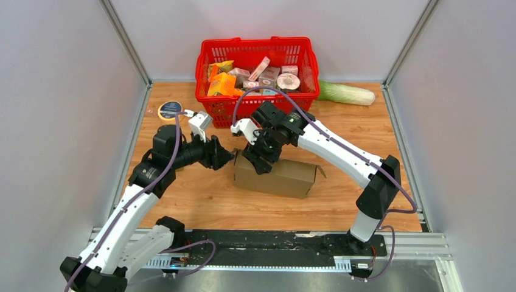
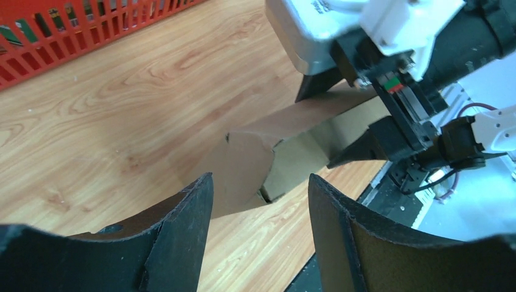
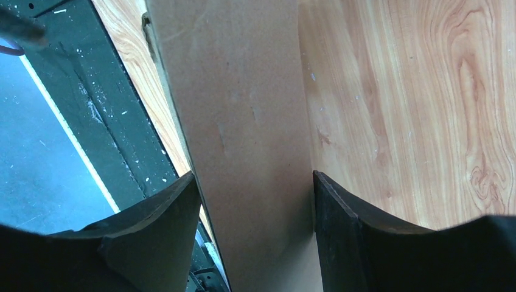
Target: Fold the paper box
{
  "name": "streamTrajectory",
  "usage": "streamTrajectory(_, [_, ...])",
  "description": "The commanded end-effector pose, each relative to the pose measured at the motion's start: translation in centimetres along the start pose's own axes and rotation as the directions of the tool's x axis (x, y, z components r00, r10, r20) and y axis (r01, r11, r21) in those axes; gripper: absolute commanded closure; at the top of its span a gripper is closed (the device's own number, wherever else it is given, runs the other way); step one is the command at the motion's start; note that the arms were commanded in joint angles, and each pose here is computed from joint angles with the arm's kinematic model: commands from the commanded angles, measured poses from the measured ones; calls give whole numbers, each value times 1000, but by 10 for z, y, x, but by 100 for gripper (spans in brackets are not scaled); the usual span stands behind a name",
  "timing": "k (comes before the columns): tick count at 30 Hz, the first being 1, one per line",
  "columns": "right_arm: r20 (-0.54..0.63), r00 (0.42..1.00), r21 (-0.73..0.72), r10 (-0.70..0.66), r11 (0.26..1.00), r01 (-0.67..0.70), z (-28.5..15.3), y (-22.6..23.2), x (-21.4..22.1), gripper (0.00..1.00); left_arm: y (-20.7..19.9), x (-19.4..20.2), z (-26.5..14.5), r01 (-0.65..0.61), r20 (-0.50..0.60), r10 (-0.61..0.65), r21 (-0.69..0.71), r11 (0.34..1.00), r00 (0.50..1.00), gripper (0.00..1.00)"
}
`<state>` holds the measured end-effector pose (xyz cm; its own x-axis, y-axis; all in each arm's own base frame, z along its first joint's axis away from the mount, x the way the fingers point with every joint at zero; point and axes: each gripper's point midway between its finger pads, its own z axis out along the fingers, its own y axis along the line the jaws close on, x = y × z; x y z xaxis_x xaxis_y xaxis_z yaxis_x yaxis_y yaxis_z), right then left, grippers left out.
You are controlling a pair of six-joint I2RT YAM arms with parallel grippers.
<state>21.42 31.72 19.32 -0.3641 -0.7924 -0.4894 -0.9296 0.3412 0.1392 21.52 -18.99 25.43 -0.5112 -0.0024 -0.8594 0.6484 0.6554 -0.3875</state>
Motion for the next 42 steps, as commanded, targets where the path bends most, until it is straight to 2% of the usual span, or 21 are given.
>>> streamTrajectory(1, [26,1000,-27,-6,1000,7,-8,5,-8,44,5,-14,4,-73,5,73,-23,997,997,34])
streamTrajectory(13, [59,998,-4,-9,1000,9,-13,2,-14,44,5,0,17,-73,-97,71,-19,997,993,44])
streamTrajectory(16, [61,998,6,-8,1000,8,-13,0,-15,44,3,-3,17,-54,-101,52,-20,998,994,58])
streamTrajectory(17, [63,998,8,-9,1000,9,-14,0,-16,44,2,-3,18,-46,-106,44,-16,999,993,68])
streamTrajectory(19, [69,998,11,-10,1000,9,-14,0,-17,44,1,-1,19,-15,-121,13,-20,1000,993,76])
streamTrajectory(20, [72,997,12,-11,1000,10,-15,0,-18,44,-1,-5,18,-12,-117,10,-16,1000,993,84])
streamTrajectory(26, [84,996,35,-8,999,5,-13,-5,-20,44,-9,-11,19,87,-115,-88,-13,996,989,100])
streamTrajectory(34, [80,997,44,-3,999,0,-9,-8,-21,43,-21,-8,28,248,-151,-246,-4,969,957,100])
streamTrajectory(42, [94,996,50,-3,999,-2,-11,-8,-26,43,-20,-5,34,319,-145,-321,-36,947,936,100])
